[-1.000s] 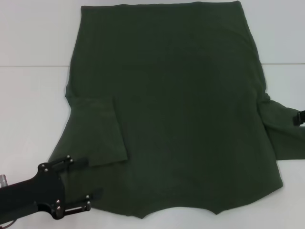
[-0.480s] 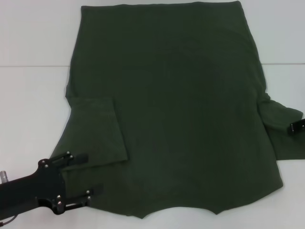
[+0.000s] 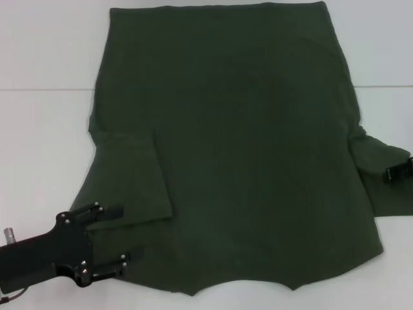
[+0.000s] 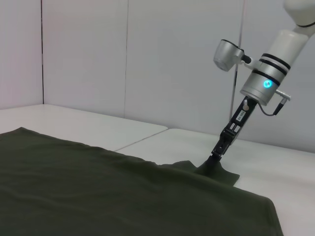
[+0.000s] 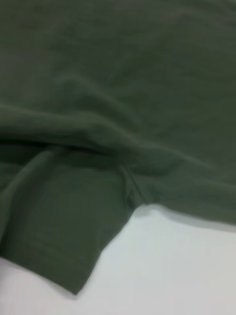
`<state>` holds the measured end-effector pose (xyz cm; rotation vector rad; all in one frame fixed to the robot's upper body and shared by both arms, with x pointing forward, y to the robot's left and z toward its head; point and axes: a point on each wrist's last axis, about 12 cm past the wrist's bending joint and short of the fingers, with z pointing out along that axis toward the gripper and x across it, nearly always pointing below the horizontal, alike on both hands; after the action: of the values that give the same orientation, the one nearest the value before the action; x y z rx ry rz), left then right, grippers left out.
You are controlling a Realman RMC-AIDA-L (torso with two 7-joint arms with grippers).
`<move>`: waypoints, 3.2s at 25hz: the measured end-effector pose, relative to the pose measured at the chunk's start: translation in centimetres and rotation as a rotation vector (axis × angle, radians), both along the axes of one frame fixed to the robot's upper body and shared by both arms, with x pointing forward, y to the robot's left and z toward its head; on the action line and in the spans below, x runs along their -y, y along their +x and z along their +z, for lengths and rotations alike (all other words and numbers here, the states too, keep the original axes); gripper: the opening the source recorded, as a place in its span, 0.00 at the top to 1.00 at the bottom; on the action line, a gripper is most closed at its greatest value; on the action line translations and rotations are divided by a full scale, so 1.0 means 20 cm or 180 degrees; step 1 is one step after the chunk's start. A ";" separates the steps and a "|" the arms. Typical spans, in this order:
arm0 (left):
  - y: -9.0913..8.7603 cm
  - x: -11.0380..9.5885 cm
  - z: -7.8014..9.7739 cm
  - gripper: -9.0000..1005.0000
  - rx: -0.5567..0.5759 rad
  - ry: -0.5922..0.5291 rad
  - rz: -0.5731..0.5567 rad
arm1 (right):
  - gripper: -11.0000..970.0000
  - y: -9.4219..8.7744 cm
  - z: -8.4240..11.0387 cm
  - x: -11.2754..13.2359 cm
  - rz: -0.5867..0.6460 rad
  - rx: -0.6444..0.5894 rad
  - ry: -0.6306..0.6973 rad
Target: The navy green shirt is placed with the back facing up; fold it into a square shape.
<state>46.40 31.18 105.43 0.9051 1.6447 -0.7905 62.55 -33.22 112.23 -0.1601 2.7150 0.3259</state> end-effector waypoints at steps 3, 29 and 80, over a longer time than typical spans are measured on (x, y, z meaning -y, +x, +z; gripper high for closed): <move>0.00 0.00 0.00 0.18 0.0004 0.0004 -0.0001 | 0.19 0.00 -0.01 -0.02 0.0025 0.0010 -0.0016; 0.03 0.01 0.01 0.18 0.0018 0.0006 0.0000 | 0.57 0.01 -0.03 -0.05 0.0075 -0.0024 -0.0085; 0.04 -0.01 0.02 0.18 -0.0009 0.0000 0.0043 | 0.97 0.11 0.30 0.07 -0.0259 0.0700 0.0169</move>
<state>47.23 31.32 105.79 0.8924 1.6516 -0.7828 64.67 -34.68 118.30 -0.0659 2.4852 0.3355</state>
